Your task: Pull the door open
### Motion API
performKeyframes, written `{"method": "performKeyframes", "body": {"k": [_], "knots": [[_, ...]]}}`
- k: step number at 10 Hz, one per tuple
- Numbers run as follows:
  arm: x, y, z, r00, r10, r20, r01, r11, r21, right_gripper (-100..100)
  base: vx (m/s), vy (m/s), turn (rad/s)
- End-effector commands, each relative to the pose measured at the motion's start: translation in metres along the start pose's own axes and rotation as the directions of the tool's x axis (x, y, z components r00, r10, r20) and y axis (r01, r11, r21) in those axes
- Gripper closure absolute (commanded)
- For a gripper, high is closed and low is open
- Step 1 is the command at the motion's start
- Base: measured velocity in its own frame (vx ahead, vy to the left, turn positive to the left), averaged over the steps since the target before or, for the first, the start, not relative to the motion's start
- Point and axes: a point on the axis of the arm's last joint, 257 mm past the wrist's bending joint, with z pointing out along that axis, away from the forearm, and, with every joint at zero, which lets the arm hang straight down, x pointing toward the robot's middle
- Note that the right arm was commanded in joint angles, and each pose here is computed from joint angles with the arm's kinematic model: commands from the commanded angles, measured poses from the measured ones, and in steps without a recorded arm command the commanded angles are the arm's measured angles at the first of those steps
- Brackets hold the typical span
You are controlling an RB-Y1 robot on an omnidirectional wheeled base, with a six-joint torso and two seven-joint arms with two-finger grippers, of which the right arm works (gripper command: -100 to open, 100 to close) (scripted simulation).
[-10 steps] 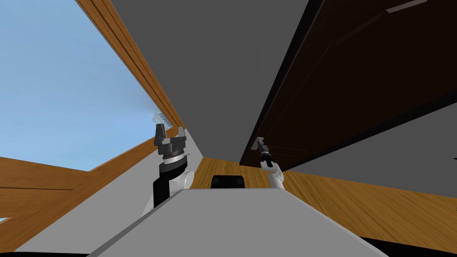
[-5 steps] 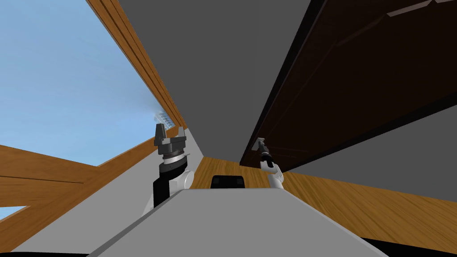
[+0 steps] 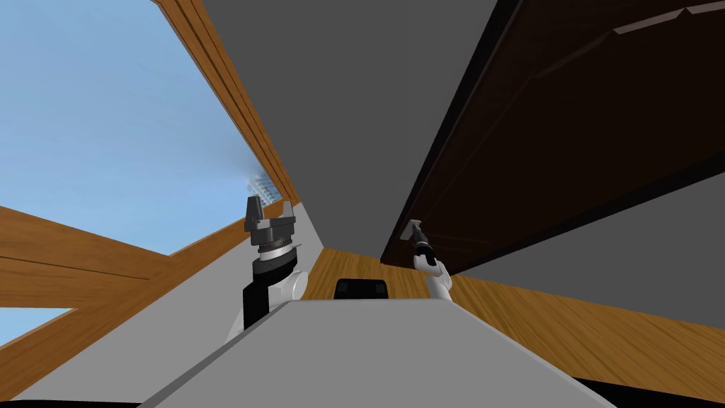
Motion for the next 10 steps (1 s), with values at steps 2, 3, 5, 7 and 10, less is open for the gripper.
{"method": "performKeyframes", "body": {"k": [2,3,5,7,10], "knots": [[-0.012,-0.029,-0.0056,0.997,0.07,0.013,-0.071,0.995,0.066,100,-0.01,-0.006,0.006],[-0.013,-0.03,-0.0056,0.995,0.098,0.019,-0.099,0.993,0.068,100,-0.021,-0.024,0.055],[-0.014,-0.031,-0.0057,0.992,0.128,0.024,-0.129,0.989,0.07,100,-0.015,0.001,0.001],[-0.014,-0.031,-0.0057,0.992,0.128,0.024,-0.129,0.989,0.07,100,0.004,0.015,-0.003],[-0.012,-0.041,-0.0085,0.974,0.225,0.027,-0.227,0.968,0.104,100,-0.018,-0.01,0.033]]}}
